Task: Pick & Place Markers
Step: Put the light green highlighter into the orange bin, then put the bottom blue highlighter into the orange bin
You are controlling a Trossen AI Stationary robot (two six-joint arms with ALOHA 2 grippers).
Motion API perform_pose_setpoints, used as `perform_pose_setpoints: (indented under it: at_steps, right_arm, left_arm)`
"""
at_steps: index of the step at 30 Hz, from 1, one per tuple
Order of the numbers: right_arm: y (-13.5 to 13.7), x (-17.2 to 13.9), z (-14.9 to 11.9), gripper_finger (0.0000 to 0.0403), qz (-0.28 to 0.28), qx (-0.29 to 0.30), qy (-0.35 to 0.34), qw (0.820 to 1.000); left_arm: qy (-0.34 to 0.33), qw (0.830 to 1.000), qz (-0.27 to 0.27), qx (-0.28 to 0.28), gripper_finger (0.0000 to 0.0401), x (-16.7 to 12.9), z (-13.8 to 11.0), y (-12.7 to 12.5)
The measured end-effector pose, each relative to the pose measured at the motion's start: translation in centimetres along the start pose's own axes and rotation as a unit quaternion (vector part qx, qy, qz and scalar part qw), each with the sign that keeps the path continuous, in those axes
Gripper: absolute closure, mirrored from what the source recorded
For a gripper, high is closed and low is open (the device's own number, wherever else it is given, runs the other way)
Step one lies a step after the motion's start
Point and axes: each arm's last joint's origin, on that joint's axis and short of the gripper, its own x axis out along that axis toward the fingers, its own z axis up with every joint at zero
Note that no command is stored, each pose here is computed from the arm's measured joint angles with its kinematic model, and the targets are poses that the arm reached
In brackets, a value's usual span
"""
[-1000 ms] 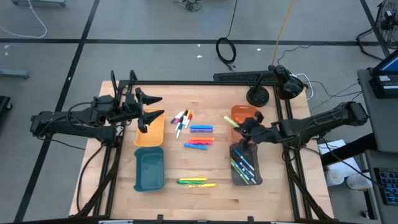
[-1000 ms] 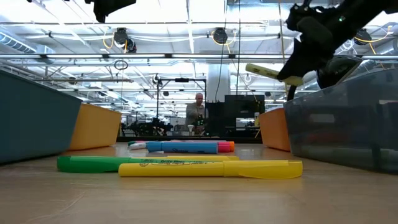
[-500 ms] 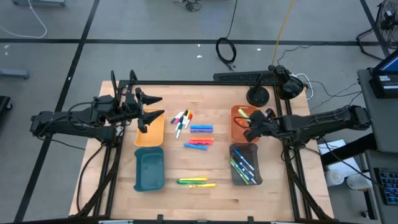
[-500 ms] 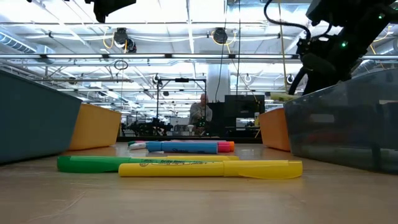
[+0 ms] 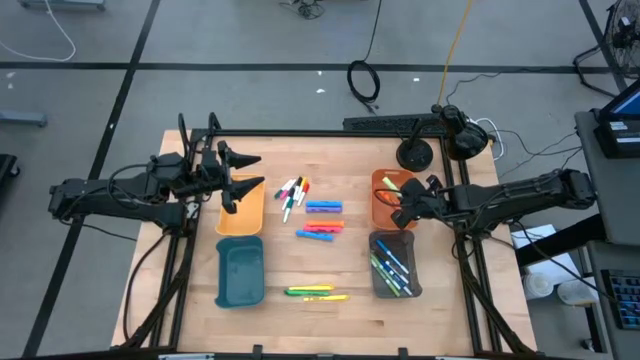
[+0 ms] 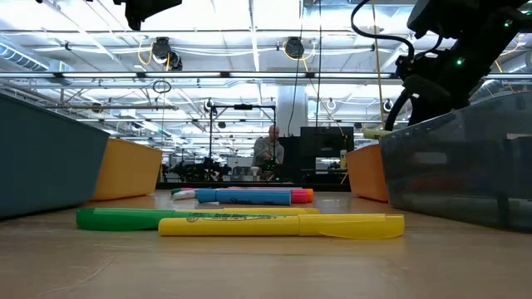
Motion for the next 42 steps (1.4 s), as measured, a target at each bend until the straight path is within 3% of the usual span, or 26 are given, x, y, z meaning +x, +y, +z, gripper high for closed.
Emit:
perform_pose_setpoints:
  at_steps: [19,42]
  right_arm:
    - [0.02,0.00,0.02,0.0330,0.000,-0.002,-0.001,1.000]
    - [0.46,-0.03,0.59,0.0270,0.020,-0.012,-0.027,0.999]
  left_arm:
    - [0.000,1.000,0.000,0.000,0.0119,0.00,0.00,0.00]
    - [0.000,1.000,0.000,0.000,0.0119,0.00,0.00,0.00]
